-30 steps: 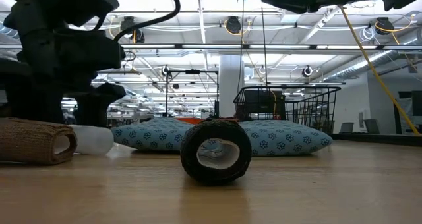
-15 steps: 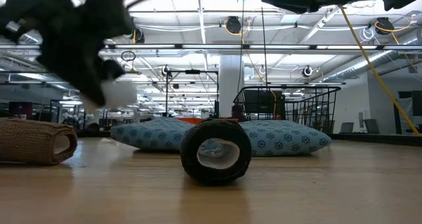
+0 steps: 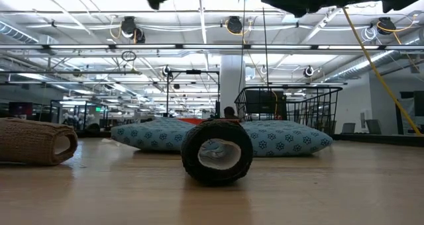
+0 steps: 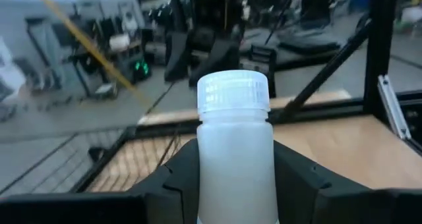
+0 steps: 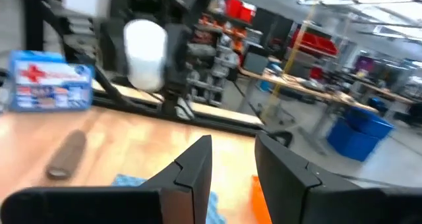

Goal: Pick & Place Medicine items
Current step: Put the transparent pill bottle into the left orange basket

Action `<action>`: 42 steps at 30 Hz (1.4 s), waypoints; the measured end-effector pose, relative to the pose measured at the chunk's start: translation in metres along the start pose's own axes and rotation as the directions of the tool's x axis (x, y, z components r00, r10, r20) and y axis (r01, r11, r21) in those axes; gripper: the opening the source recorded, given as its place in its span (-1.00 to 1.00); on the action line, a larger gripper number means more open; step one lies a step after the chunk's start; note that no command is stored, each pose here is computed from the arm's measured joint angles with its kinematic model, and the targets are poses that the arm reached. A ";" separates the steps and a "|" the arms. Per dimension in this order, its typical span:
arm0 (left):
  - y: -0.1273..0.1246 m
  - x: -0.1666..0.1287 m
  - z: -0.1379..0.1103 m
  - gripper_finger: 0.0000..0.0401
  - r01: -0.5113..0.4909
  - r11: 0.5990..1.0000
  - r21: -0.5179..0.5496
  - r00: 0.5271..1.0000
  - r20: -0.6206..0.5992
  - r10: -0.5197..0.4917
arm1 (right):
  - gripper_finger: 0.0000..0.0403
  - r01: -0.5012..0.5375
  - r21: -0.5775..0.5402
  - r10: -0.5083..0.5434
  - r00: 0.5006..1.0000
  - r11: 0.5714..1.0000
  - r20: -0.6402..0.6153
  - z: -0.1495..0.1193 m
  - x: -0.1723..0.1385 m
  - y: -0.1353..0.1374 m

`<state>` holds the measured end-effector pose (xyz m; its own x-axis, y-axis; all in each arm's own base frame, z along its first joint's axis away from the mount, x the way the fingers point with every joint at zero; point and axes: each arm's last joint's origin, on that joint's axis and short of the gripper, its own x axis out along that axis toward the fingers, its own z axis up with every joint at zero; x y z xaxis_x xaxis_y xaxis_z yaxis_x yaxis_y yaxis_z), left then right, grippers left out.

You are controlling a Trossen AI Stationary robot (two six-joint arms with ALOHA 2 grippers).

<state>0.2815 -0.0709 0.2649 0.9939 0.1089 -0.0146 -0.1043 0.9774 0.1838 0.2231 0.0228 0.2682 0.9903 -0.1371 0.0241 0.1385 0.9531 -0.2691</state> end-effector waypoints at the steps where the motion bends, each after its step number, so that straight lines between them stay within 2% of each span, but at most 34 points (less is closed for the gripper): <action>1: 0.002 0.005 -0.002 -0.30 0.007 1.000 0.000 1.000 0.030 -0.007 | -0.48 -0.017 0.008 0.017 1.000 1.000 0.015 0.000 0.002 0.001; 6: 0.011 0.031 -0.018 -0.32 0.040 0.998 -0.040 0.985 0.167 -0.032 | -0.45 -0.050 0.047 0.044 0.991 0.998 0.125 -0.002 0.017 0.008; 10: 0.015 0.039 -0.024 -0.30 0.051 0.998 -0.042 0.972 0.230 -0.040 | -0.28 -0.142 0.048 0.127 0.966 0.989 0.225 -0.007 0.029 0.016; 16: 0.016 0.044 -0.031 -0.31 0.081 0.995 -0.052 0.973 0.222 -0.067 | 0.11 -0.128 0.069 0.102 0.948 0.989 0.300 -0.017 0.043 0.020; 21: 0.016 0.044 -0.031 -0.31 0.082 0.995 -0.049 0.974 0.216 -0.069 | 0.24 -0.219 0.168 0.154 0.931 0.961 0.331 -0.019 0.059 0.018; 25: 0.016 0.044 -0.032 -0.31 0.081 0.996 -0.038 0.975 0.211 -0.071 | 0.22 -0.274 0.187 0.204 0.923 0.943 0.326 -0.023 0.073 0.020; 30: 0.016 0.045 -0.033 -0.29 0.082 0.996 -0.035 0.978 0.195 -0.074 | 0.13 -0.274 0.177 0.209 0.925 0.945 0.317 -0.025 0.083 0.023; 33: 0.016 0.045 -0.034 -0.29 0.082 0.996 -0.031 0.978 0.194 -0.074 | -0.01 -0.272 0.178 0.207 0.927 0.946 0.314 -0.026 0.084 0.024; 38: 0.016 0.045 -0.034 -0.28 0.081 0.996 -0.039 0.979 0.191 -0.072 | -0.35 -0.266 0.159 0.206 0.925 0.951 0.319 -0.025 0.084 0.023; 42: 0.016 0.045 -0.034 -0.28 0.082 0.996 -0.033 0.981 0.180 -0.075 | -0.36 -0.262 0.142 0.207 0.926 0.955 0.316 -0.026 0.084 0.023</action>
<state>0.3233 -0.0445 0.2332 0.9888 0.0009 0.1489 -0.0234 0.9885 0.1492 0.3089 0.0268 0.2393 0.9499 0.1554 0.2711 -0.1249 0.9841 -0.1265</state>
